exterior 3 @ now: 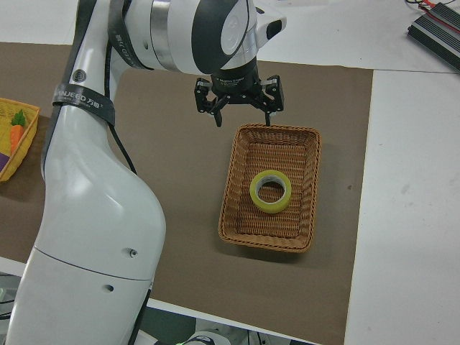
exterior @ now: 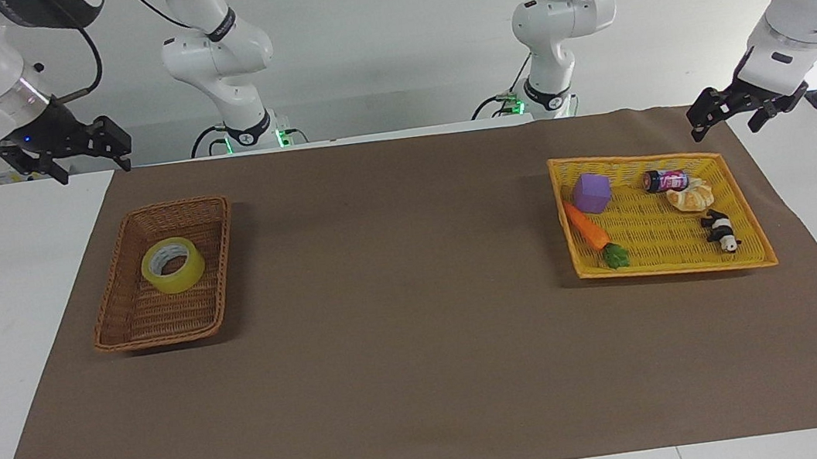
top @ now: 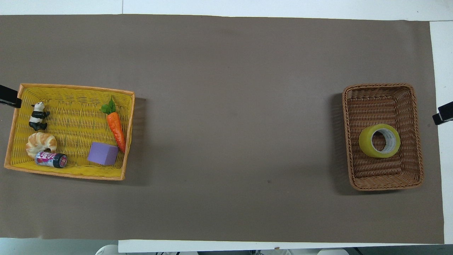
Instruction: Move tape to another basket
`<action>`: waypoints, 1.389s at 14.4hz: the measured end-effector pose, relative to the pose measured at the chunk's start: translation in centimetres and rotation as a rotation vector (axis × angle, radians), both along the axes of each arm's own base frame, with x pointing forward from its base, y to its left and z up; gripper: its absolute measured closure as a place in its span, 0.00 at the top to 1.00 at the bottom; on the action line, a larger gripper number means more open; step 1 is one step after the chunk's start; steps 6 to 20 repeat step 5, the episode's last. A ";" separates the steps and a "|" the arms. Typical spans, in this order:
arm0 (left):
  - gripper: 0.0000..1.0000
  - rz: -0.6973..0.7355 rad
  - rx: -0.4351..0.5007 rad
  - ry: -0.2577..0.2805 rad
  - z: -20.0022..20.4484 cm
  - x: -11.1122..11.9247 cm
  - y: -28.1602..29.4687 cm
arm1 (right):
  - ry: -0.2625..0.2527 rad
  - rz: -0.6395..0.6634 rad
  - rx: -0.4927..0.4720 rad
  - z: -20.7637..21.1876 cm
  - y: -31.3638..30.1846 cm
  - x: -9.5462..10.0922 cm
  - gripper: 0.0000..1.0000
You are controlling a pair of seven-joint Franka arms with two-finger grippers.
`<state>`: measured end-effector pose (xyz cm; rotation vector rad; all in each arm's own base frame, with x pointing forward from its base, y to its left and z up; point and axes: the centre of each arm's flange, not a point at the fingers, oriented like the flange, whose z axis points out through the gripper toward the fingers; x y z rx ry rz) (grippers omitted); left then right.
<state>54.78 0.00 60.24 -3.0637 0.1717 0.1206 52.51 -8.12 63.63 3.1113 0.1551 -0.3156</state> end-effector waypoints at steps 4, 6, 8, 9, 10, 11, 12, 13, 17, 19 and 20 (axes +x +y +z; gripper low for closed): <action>1.00 0.000 0.000 0.000 0.0 0.0 0.0 | 0.004 -0.002 0.000 -0.2 -0.1 0.0 1.00; 1.00 0.000 0.000 0.000 0.0 0.0 0.0 | 0.005 -0.003 -0.001 -0.3 -0.2 0.0 1.00; 1.00 0.000 0.000 0.000 0.0 0.0 0.0 | 0.005 -0.003 -0.001 -0.3 -0.2 0.0 1.00; 1.00 0.000 0.000 0.000 0.0 0.0 0.0 | 0.005 -0.003 -0.001 -0.3 -0.2 0.0 1.00; 1.00 0.000 0.000 0.000 0.0 0.0 0.0 | 0.005 -0.003 -0.001 -0.3 -0.2 0.0 1.00; 1.00 0.000 0.000 0.000 0.0 0.0 0.0 | 0.005 -0.003 -0.001 -0.3 -0.2 0.0 1.00; 1.00 0.000 0.000 0.000 0.0 0.0 0.0 | 0.005 -0.003 -0.001 -0.3 -0.2 0.0 1.00; 1.00 0.000 0.000 0.000 0.0 0.0 0.0 | 0.005 -0.003 -0.001 -0.3 -0.2 0.0 1.00; 1.00 0.000 0.000 0.000 0.0 0.0 0.0 | 0.005 -0.003 -0.001 -0.3 -0.2 0.0 1.00; 1.00 0.000 0.000 0.000 0.0 0.0 0.0 | 0.005 -0.003 -0.001 -0.3 -0.2 0.0 1.00; 1.00 0.000 0.000 0.000 0.0 0.0 0.0 | 0.005 -0.003 -0.001 -0.3 -0.2 0.0 1.00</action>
